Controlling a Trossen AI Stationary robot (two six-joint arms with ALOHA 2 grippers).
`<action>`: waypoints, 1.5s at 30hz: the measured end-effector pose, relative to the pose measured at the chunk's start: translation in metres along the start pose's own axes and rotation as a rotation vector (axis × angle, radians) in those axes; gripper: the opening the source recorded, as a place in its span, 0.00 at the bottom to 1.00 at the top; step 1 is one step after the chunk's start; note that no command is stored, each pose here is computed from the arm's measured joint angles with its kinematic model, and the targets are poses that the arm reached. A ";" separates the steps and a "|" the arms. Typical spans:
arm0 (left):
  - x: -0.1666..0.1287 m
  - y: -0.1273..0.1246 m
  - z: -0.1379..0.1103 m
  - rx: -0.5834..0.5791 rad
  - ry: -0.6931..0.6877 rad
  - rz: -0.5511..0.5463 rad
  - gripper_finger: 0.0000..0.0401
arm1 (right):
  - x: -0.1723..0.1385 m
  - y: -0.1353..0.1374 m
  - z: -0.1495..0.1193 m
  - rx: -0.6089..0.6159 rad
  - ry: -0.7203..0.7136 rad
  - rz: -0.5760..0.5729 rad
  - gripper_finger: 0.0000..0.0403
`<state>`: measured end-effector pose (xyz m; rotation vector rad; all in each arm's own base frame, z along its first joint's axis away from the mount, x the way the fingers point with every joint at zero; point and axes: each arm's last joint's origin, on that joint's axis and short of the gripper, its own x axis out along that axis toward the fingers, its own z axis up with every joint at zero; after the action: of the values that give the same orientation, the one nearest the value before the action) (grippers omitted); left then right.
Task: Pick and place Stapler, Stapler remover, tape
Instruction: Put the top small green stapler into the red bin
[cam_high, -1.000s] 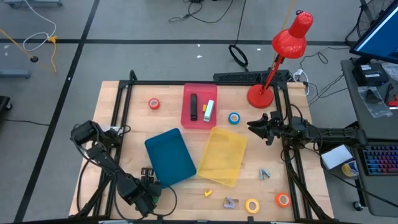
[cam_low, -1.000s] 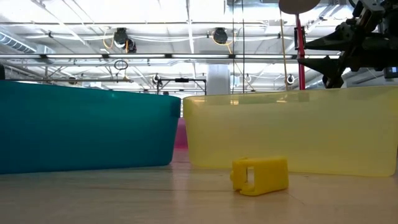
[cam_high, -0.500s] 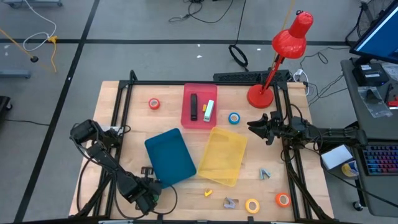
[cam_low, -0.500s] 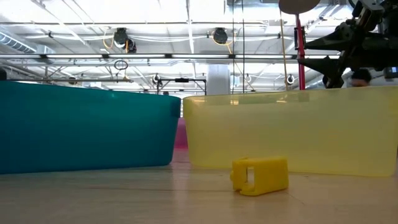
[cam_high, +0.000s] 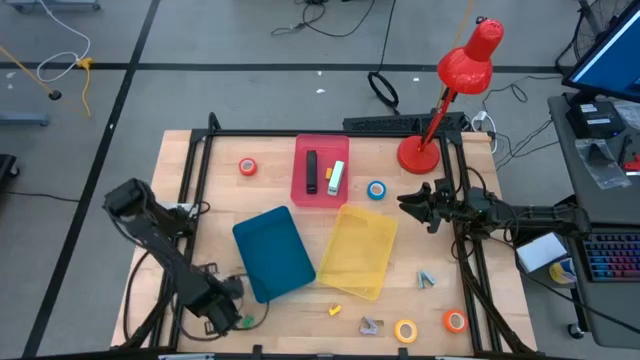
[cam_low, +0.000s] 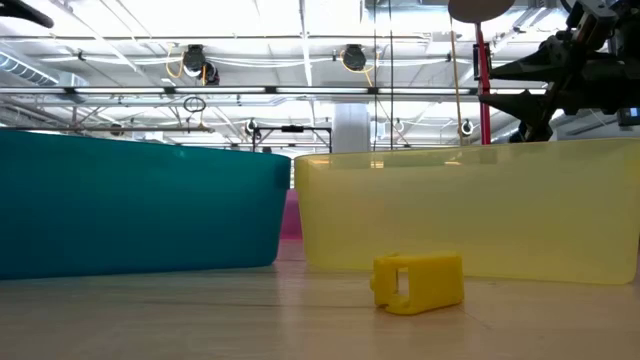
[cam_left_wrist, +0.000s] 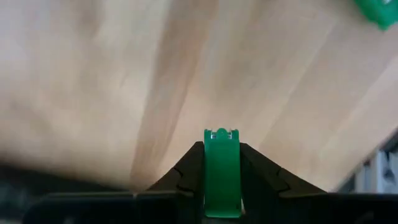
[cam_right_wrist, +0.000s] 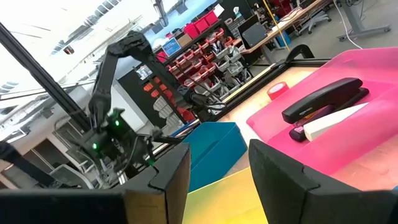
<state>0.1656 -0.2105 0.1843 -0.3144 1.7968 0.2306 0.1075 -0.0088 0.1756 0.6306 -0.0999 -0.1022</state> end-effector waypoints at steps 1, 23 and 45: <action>-0.007 0.004 -0.004 -0.039 0.009 -0.007 0.17 | 0.000 0.000 0.000 -0.005 0.000 0.000 0.39; -0.133 0.136 0.008 -0.881 -0.956 -0.320 0.19 | 0.000 -0.002 0.001 -0.015 -0.042 -0.057 0.39; -0.097 0.231 0.217 -0.651 -0.890 -0.269 0.19 | 0.000 -0.002 0.001 -0.015 -0.042 -0.056 0.39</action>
<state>0.3097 0.0860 0.2226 -0.7659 0.7514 0.6492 0.1071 -0.0108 0.1758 0.6165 -0.1218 -0.1702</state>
